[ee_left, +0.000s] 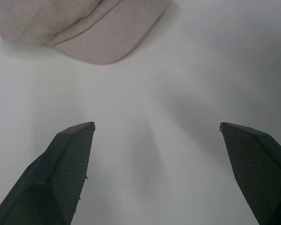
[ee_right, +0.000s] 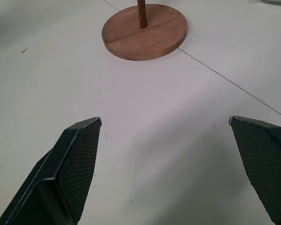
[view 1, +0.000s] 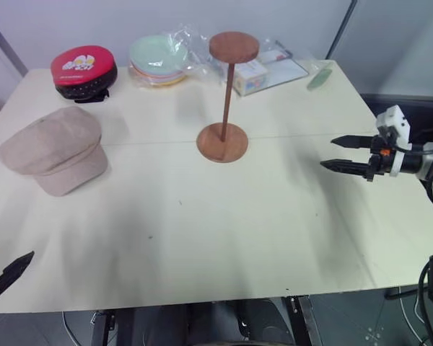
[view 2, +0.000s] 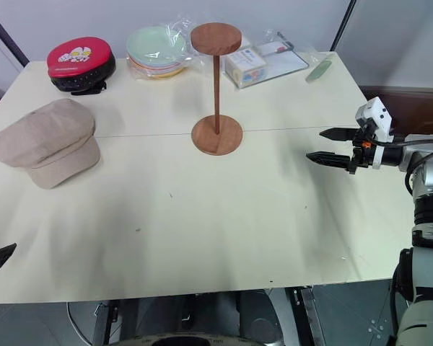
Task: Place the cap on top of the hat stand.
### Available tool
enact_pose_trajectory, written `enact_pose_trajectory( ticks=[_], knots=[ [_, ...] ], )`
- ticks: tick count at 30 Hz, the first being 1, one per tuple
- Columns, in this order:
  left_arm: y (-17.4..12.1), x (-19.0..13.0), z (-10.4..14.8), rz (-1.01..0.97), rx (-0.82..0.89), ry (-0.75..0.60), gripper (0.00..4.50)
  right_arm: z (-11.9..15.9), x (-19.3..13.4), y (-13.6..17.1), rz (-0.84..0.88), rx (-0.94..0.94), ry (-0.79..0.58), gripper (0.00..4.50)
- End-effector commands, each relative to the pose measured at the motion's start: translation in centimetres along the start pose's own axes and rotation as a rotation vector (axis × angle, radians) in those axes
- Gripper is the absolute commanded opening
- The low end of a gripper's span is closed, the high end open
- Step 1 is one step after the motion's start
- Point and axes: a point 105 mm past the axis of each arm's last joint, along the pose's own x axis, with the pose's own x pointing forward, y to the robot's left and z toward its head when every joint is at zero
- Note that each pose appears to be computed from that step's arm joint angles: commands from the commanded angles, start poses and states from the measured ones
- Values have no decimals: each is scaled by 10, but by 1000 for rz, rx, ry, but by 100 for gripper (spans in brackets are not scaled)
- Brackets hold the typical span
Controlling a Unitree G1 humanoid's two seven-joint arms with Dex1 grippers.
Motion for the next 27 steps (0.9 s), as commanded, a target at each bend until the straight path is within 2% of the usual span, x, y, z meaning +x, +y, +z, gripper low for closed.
enact_pose_trajectory(
  ticks=[1,10,15,21,27],
  knots=[
    [0,-5,11,12,42,-19,448,12,-2,-2,-6,-49,-28,450],
    [2,7,16,43,69,-40,448,7,-4,-4,-32,-48,-22,450],
    [-14,28,38,17,206,-84,448,16,-3,4,-1,-37,-59,450],
    [-51,78,51,63,569,-63,448,50,9,59,181,-75,-145,450],
    [-46,120,47,311,747,-39,448,79,14,120,363,-47,-223,450]
  ],
)
